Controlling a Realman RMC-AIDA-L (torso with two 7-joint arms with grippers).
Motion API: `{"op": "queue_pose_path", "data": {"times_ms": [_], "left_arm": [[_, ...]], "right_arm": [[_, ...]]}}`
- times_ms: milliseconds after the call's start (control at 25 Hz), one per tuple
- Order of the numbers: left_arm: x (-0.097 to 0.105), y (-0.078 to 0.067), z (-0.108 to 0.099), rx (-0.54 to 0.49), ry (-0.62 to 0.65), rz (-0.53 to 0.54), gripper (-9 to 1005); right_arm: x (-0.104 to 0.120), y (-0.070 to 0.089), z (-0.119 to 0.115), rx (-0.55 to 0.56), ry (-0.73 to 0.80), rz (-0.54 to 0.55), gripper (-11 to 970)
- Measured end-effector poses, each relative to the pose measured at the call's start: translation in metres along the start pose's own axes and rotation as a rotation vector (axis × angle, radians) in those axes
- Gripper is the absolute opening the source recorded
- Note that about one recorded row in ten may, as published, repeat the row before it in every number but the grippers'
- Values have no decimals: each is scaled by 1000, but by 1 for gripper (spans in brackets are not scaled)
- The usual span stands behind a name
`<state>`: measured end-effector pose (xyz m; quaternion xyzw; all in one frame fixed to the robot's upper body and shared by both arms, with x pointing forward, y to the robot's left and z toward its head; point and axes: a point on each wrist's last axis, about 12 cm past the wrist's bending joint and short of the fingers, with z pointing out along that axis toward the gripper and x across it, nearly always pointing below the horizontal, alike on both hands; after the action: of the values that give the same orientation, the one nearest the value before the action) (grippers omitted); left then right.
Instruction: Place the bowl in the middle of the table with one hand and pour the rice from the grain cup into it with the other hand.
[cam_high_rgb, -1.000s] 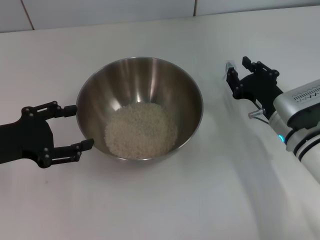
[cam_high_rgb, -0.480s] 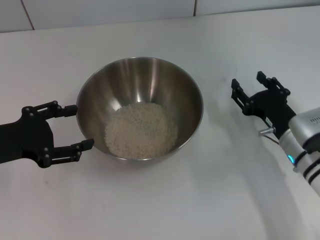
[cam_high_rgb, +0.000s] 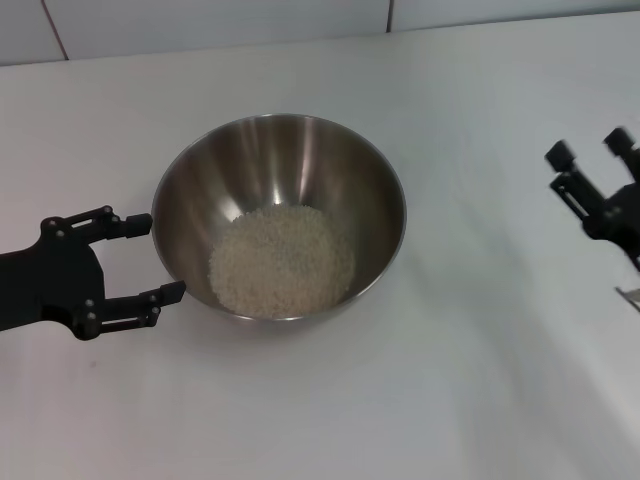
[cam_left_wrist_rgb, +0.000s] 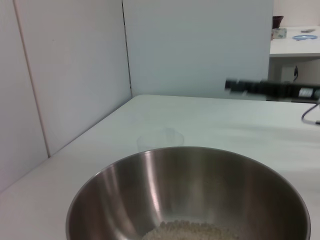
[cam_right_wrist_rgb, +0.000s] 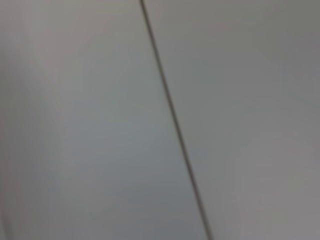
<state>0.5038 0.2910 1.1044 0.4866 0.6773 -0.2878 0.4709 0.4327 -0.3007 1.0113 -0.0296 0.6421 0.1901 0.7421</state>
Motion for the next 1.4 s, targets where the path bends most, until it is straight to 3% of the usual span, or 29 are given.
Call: {"op": "queue_pose_path", "data": {"times_ms": [40, 80, 120, 160, 200, 320, 360, 440, 560, 840, 1400], "left_arm": [[0, 0, 0, 0, 0, 0, 813], [0, 0, 0, 0, 0, 0, 813], [0, 0, 0, 0, 0, 0, 813], [0, 0, 1, 2, -1, -1, 813], [0, 0, 1, 2, -1, -1, 813], [0, 1, 1, 3, -2, -1, 813], [0, 1, 2, 3, 2, 0, 813], [0, 1, 2, 3, 4, 0, 813], [0, 1, 2, 3, 7, -6, 813], [0, 2, 1, 0, 7, -9, 813], [-2, 3, 1, 1, 8, -13, 813]], "right_arm": [[-15, -4, 0, -120, -53, -3, 839], [-15, -4, 0, -120, -53, -3, 838], [-23, -7, 4, -197, -54, -6, 838], [-36, -17, 20, -354, 12, -10, 838], [-36, -17, 20, -354, 12, -10, 838], [-55, -25, 49, -527, 165, -43, 839], [-67, -25, 69, -626, 270, -71, 839], [-72, -24, 77, -661, 310, -85, 839], [-95, -15, 103, -781, 494, -192, 840], [-111, 2, 124, -856, 675, -307, 839], [-110, 2, 124, -850, 697, -319, 838]]}}
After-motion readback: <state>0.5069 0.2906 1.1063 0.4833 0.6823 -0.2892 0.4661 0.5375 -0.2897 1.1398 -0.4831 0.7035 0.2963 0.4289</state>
